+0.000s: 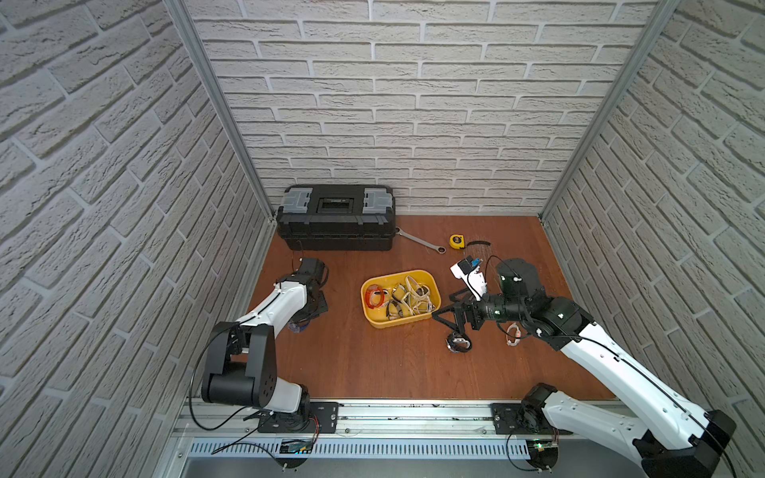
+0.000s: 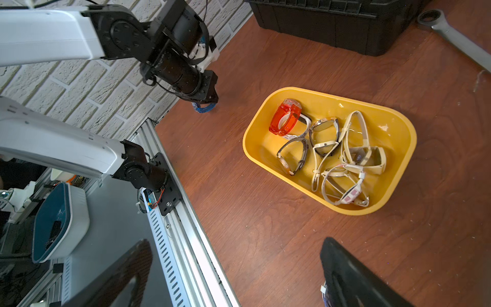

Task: Put the watch into the storage box
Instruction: Pick up the watch at the center of the board, then place the watch in the storage box.

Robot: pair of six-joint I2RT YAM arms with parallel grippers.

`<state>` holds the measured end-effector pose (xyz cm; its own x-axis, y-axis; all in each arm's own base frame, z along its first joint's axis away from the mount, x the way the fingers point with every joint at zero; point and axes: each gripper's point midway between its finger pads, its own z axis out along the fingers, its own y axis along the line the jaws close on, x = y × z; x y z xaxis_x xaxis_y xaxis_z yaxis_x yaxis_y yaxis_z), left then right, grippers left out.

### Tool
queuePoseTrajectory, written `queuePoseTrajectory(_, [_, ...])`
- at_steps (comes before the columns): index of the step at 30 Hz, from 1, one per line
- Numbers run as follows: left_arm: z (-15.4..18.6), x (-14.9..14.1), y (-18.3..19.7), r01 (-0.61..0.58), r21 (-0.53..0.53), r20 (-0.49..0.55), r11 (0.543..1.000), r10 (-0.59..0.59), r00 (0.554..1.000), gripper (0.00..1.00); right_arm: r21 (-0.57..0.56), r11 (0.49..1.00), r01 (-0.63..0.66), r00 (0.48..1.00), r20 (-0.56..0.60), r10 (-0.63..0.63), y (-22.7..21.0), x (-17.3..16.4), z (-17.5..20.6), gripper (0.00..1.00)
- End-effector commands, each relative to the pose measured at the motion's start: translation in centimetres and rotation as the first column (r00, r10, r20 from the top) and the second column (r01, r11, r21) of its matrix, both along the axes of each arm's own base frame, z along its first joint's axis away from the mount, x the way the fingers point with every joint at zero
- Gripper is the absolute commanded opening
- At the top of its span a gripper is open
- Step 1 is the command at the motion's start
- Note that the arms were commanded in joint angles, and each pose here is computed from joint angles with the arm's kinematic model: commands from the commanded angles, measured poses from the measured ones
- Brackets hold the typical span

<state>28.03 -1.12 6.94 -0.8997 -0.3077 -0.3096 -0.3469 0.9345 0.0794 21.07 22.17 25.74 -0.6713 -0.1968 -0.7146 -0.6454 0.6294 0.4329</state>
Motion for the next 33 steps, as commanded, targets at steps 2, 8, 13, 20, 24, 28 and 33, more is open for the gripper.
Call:
queuePoseTrajectory(2, [4.1,-1.2,-4.8,0.118,-0.049,0.034,0.992,-0.117,0.993,0.00,-0.046,0.996,0.074,0.997,-0.024,-0.075,-1.2,0.3,-1.3,1.00])
queuePoseTrajectory(8, [8.1,-1.3,-15.0,0.326,-0.154,0.117,0.933,-0.310,0.944,0.00,-0.078,0.991,0.113,0.990,-0.070,-0.119,-2.0,0.5,-2.6,1.00])
queuePoseTrajectory(13, [7.4,-1.0,-22.3,0.456,-0.161,0.086,0.876,-0.448,0.890,0.00,-0.069,0.989,0.127,0.990,-0.060,-0.131,-2.4,0.3,-2.0,1.00])
queuePoseTrajectory(20, [3.5,0.2,-25.9,0.476,-0.165,0.020,0.864,-0.480,0.877,0.00,-0.079,0.987,0.138,0.989,-0.038,-0.142,-3.3,-0.6,-1.6,1.00])
queuePoseTrajectory(24, [1.7,0.6,-25.8,0.467,-0.148,-0.008,0.872,-0.473,0.881,0.00,-0.082,0.987,0.141,0.989,-0.028,-0.144,-3.7,-0.9,-1.6,1.00])
queuePoseTrajectory(28, [0.3,0.7,-26.0,0.459,-0.159,-0.027,0.874,-0.469,0.883,0.00,-0.079,0.987,0.140,0.990,-0.021,-0.142,-3.8,-1.1,-1.6,1.00])
queuePoseTrajectory(33, [-0.8,0.4,-26.0,0.448,-0.175,-0.042,0.877,-0.461,0.886,0.00,-0.088,0.986,0.140,0.990,-0.017,-0.142,-4.0,-1.2,-1.7,1.00])
